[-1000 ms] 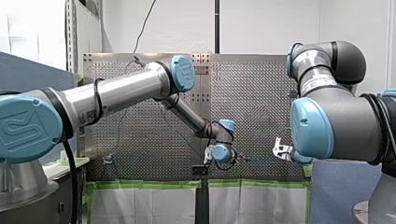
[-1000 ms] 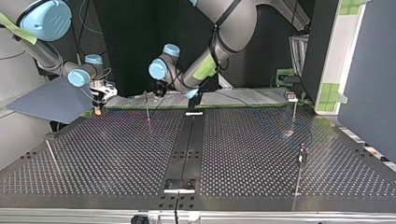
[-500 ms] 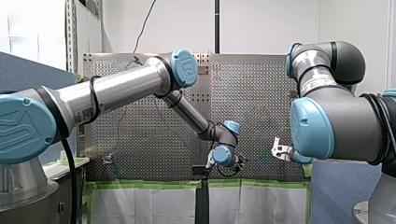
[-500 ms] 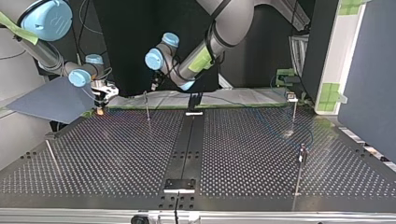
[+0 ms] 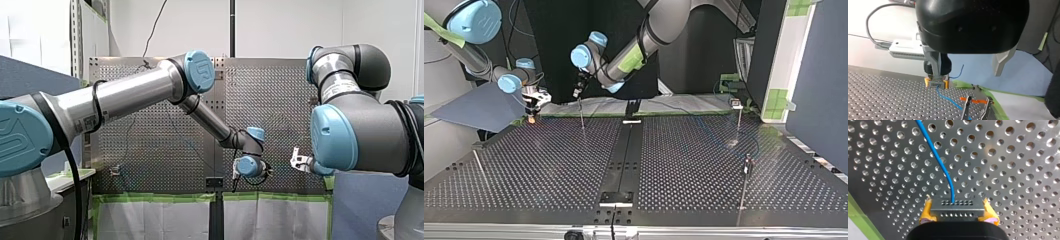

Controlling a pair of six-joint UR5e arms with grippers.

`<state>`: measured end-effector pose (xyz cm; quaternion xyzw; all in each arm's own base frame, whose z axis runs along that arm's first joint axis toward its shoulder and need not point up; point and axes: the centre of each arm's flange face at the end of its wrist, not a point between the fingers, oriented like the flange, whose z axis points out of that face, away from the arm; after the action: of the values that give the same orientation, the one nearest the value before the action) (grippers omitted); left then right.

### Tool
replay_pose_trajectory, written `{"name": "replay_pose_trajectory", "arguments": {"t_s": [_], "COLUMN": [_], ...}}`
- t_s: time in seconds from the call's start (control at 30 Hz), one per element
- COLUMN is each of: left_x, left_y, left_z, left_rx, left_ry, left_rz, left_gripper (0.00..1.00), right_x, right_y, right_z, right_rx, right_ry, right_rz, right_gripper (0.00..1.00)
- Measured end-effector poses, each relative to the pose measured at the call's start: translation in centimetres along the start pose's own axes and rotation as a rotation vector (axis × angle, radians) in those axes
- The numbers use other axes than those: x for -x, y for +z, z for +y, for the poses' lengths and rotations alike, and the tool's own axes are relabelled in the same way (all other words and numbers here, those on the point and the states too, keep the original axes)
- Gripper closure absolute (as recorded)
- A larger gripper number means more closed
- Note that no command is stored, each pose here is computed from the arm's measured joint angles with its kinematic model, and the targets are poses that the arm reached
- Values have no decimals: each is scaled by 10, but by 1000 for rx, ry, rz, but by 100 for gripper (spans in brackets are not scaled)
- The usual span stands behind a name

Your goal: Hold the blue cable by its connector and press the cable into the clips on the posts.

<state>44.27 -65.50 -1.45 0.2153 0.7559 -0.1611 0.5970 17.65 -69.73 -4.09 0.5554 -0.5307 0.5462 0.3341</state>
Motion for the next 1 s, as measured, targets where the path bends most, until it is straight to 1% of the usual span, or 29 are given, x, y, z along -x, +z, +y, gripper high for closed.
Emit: {"name": "replay_pose_trajectory", "arguments": {"t_s": [0.17, 0.33, 0.57, 0.67, 0.9, 1.0], "left_x": [-5, -7, -11, -15, -13, -15], "left_y": [-3, -5, -7, -7, 1, 4], "left_z": [4, 7, 7, 7, 8, 10], "left_rx": [41, 77, 83, 83, 93, 98], "left_ry": [10, 42, 56, 45, 6, 0], "left_rz": [9, 18, 20, 9, -35, -41], "left_gripper": [0, 0, 0, 0, 0, 0], "right_x": [0, 0, 1, 1, 1, 1], "right_y": [0, 0, 0, 0, 0, 0], "right_z": [0, 0, -2, -3, -4, -5], "right_rx": [0, 0, -2, -3, -5, -6], "right_ry": [0, 0, 0, 0, -1, -1], "right_rz": [-1, -1, -1, -2, -2, -2], "right_gripper": [100, 100, 100, 100, 100, 100]}}
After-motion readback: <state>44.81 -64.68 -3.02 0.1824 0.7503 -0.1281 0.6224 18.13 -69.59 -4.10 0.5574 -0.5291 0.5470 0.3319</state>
